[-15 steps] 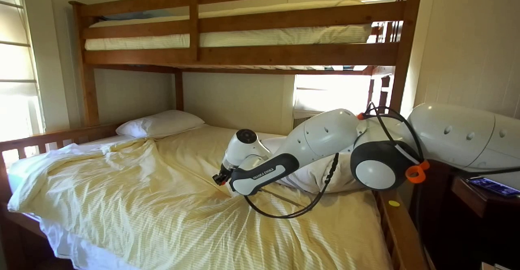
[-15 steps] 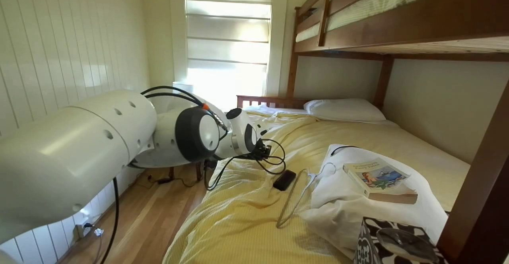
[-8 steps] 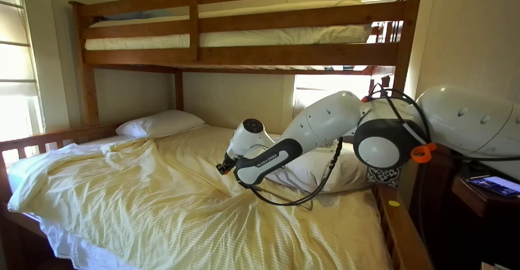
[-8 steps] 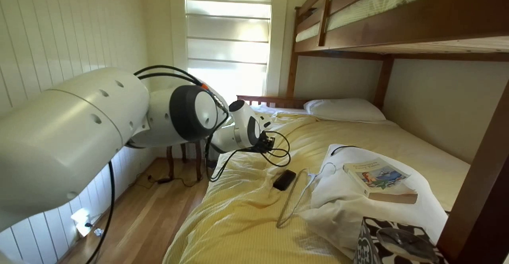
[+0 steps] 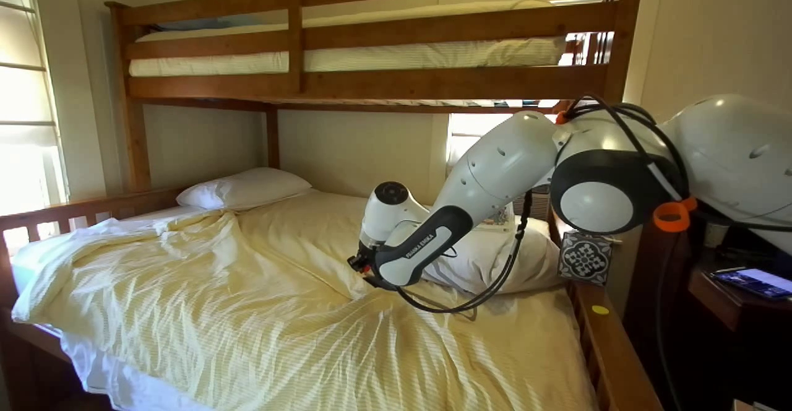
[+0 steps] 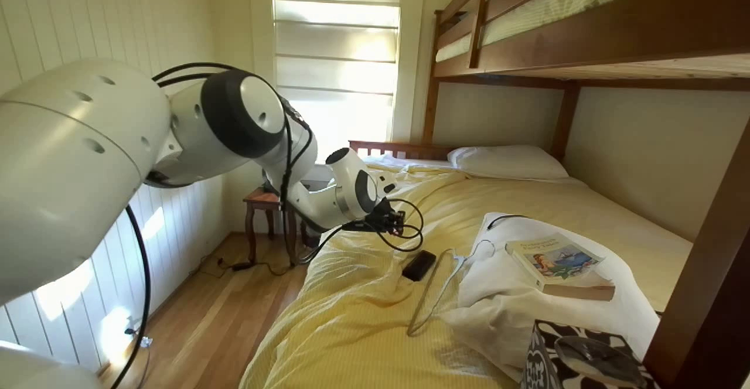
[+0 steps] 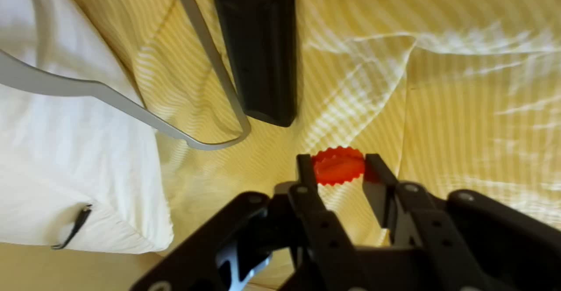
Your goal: Pick up the red token and place it on the bed frame next to the yellow token
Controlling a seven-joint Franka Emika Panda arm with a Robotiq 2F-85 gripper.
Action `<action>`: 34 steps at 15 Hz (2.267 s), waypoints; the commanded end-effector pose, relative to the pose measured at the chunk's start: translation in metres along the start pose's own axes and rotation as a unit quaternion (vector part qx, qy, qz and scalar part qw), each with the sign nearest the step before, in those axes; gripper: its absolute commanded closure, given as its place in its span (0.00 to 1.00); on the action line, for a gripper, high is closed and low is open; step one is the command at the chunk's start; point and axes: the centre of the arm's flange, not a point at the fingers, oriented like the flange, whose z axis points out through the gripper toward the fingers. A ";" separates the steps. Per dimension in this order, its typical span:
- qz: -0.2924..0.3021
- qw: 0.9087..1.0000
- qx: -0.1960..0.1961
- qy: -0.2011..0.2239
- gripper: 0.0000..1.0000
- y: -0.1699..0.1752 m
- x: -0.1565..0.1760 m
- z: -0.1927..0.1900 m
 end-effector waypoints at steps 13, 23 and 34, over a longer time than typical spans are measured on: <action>0.240 0.964 -0.106 0.042 0.67 0.074 -0.106 -0.073; 0.225 0.970 -0.090 0.034 0.92 0.146 -0.111 -0.150; 0.248 0.964 -0.098 0.016 0.92 0.183 -0.209 -0.225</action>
